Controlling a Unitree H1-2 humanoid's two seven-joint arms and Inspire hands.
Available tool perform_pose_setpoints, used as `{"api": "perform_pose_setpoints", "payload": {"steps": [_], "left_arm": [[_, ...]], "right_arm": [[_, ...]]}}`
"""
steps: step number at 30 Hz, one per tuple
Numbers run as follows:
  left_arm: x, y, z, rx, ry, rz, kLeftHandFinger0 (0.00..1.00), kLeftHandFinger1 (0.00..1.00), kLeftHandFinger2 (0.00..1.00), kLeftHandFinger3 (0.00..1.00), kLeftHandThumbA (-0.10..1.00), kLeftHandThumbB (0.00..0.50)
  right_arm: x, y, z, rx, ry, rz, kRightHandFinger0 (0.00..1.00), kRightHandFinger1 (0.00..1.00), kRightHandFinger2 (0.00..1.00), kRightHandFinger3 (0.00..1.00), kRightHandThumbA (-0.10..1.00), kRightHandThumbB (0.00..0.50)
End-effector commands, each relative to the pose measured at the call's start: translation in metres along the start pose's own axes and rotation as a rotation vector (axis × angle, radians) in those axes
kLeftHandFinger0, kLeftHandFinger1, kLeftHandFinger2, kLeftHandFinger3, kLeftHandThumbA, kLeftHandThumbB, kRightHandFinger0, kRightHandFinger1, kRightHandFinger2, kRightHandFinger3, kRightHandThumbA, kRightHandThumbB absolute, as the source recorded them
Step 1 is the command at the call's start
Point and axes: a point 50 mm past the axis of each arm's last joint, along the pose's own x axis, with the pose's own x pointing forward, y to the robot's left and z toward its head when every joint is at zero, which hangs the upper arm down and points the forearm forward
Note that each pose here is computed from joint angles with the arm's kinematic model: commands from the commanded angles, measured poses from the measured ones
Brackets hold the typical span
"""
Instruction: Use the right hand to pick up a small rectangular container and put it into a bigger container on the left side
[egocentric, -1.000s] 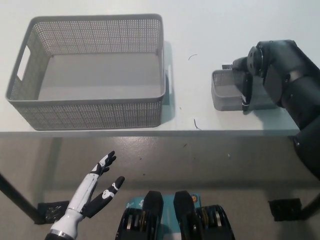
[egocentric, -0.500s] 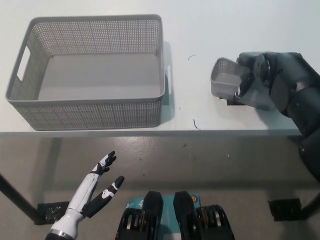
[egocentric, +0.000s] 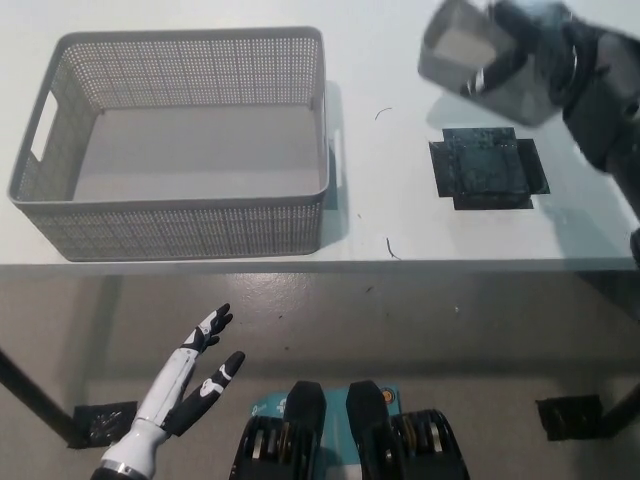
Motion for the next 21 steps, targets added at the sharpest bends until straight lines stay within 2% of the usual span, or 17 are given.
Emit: {"api": "perform_pose_setpoints", "payload": {"steps": [1, 3, 4, 6, 9, 10, 12, 14, 15, 17, 18, 19, 20, 21], "left_arm": [[-0.002, 0.003, 0.007, 0.006, -0.058, 0.024, 1.0, 1.0, 1.0, 1.0, 0.89, 0.124], [-0.004, 0.0, 0.007, 0.002, -0.053, 0.018, 1.0, 1.0, 1.0, 1.0, 0.89, 0.126], [-0.005, 0.001, 0.007, 0.004, -0.054, 0.01, 1.0, 1.0, 1.0, 1.0, 0.89, 0.119], [-0.006, 0.0, 0.007, 0.002, -0.053, 0.003, 1.0, 1.0, 1.0, 1.0, 0.89, 0.12], [-0.007, -0.004, 0.006, 0.0, -0.049, -0.003, 1.0, 1.0, 1.0, 1.0, 0.88, 0.126], [-0.008, -0.005, 0.006, -0.001, -0.05, -0.004, 1.0, 1.0, 1.0, 1.0, 0.88, 0.121], [-0.007, -0.006, 0.006, -0.006, -0.05, -0.005, 1.0, 1.0, 1.0, 1.0, 0.87, 0.126], [-0.007, -0.006, 0.006, -0.005, -0.05, -0.009, 1.0, 1.0, 1.0, 1.0, 0.87, 0.125], [-0.007, -0.007, 0.006, -0.002, -0.049, -0.012, 1.0, 1.0, 1.0, 1.0, 0.87, 0.123], [-0.006, -0.006, 0.006, 0.0, -0.052, -0.014, 1.0, 1.0, 1.0, 1.0, 0.86, 0.119], [-0.005, -0.006, 0.007, 0.004, -0.05, -0.016, 1.0, 1.0, 1.0, 1.0, 0.86, 0.124], [-0.004, -0.006, 0.008, 0.006, -0.049, -0.017, 1.0, 1.0, 1.0, 1.0, 0.86, 0.124], [-0.003, -0.007, 0.009, 0.005, -0.052, -0.019, 1.0, 1.0, 1.0, 1.0, 0.86, 0.123], [-0.002, -0.007, 0.009, 0.007, -0.054, -0.02, 1.0, 1.0, 1.0, 1.0, 0.86, 0.121]], "right_arm": [[-0.067, -0.222, 0.12, -0.006, -0.367, -0.54, 0.0, 0.42, 0.8, 0.86, -0.1, 0.227], [-0.069, -0.221, 0.134, -0.016, -0.4, -0.541, 0.0, 0.4, 0.78, 0.86, -0.1, 0.229], [-0.072, -0.222, 0.154, -0.03, -0.429, -0.543, 0.0, 0.4, 0.79, 0.92, -0.1, 0.23], [-0.075, -0.22, 0.173, -0.031, -0.461, -0.543, 0.0, 0.4, 0.8, 0.95, -0.1, 0.238], [-0.08, -0.21, 0.21, -0.024, -0.51, -0.522, 0.0, 0.38, 0.83, 0.93, -0.1, 0.239], [-0.08, -0.206, 0.218, -0.017, -0.515, -0.509, 0.0, 0.38, 0.83, 0.88, -0.1, 0.254], [-0.079, -0.191, 0.242, -0.002, -0.548, -0.48, 0.0, 0.34, 0.78, 0.67, -0.1, 0.279], [-0.08, -0.182, 0.257, 0.001, -0.548, -0.45, 0.0, 0.35, 0.78, 0.64, -0.1, 0.271], [-0.08, -0.172, 0.269, 0.006, -0.56, -0.438, 0.0, 0.36, 0.75, 0.62, -0.1, 0.289], [-0.079, -0.153, 0.284, 0.009, -0.583, -0.424, 0.0, 0.31, 0.69, 0.58, -0.1, 0.279], [-0.078, -0.144, 0.291, 0.015, -0.587, -0.416, 0.0, 0.3, 0.68, 0.6, -0.1, 0.284], [-0.078, -0.138, 0.296, 0.015, -0.587, -0.406, 0.02, 0.34, 0.72, 0.64, -0.1, 0.286], [-0.078, -0.132, 0.3, 0.011, -0.584, -0.394, 0.0, 0.28, 0.62, 0.55, -0.1, 0.287], [-0.078, -0.128, 0.305, 0.007, -0.579, -0.384, 0.0, 0.24, 0.57, 0.53, -0.1, 0.28]]}}
